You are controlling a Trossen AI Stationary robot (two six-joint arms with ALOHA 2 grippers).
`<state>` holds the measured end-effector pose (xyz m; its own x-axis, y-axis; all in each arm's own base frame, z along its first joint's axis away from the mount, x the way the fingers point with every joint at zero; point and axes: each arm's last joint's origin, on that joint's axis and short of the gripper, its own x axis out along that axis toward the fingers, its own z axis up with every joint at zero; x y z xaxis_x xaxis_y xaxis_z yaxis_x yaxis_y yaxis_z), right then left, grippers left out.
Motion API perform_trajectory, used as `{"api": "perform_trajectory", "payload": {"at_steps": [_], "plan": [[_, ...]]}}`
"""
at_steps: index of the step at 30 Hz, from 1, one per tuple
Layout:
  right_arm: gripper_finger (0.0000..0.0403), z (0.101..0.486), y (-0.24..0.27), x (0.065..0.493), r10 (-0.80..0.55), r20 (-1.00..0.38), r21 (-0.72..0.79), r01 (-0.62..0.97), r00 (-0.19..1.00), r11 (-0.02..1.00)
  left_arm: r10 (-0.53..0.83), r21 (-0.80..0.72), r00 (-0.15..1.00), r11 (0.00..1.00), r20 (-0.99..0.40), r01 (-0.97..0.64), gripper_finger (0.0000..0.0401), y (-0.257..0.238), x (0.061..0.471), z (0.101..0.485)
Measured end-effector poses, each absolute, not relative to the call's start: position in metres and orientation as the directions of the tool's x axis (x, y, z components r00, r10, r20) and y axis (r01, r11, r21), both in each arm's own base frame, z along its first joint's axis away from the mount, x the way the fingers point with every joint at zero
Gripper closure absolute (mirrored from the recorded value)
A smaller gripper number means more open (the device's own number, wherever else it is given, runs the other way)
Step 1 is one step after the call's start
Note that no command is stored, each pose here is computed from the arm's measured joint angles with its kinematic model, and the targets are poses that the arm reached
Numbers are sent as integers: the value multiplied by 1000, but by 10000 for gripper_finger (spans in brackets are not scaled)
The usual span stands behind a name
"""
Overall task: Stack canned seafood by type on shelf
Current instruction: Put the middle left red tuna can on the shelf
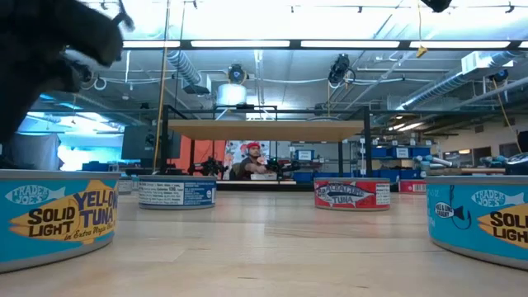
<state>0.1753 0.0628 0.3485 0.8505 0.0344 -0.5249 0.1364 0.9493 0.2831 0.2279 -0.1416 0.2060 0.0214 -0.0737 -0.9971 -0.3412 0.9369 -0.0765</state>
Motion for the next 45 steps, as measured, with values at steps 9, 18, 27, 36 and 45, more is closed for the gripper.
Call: {"api": "perform_trajectory", "payload": {"at_steps": [9,18,27,36,45], "plan": [[396,345,72,198,42,-490,311,130,871,941,-41,-63,87,963,-995,-262,247,-149,220,186],[396,346,70,198,10,-478,330,169,879,929,17,3,78,984,-997,-180,257,-150,216,171],[396,346,68,198,-24,-472,292,182,881,939,44,41,97,999,-994,-32,276,-152,218,166],[396,348,67,199,-54,-454,242,181,890,953,7,9,124,1000,-992,11,368,-155,222,167],[396,350,67,200,-56,-427,225,166,903,960,-83,-72,125,993,-989,92,399,-163,230,179]]}}
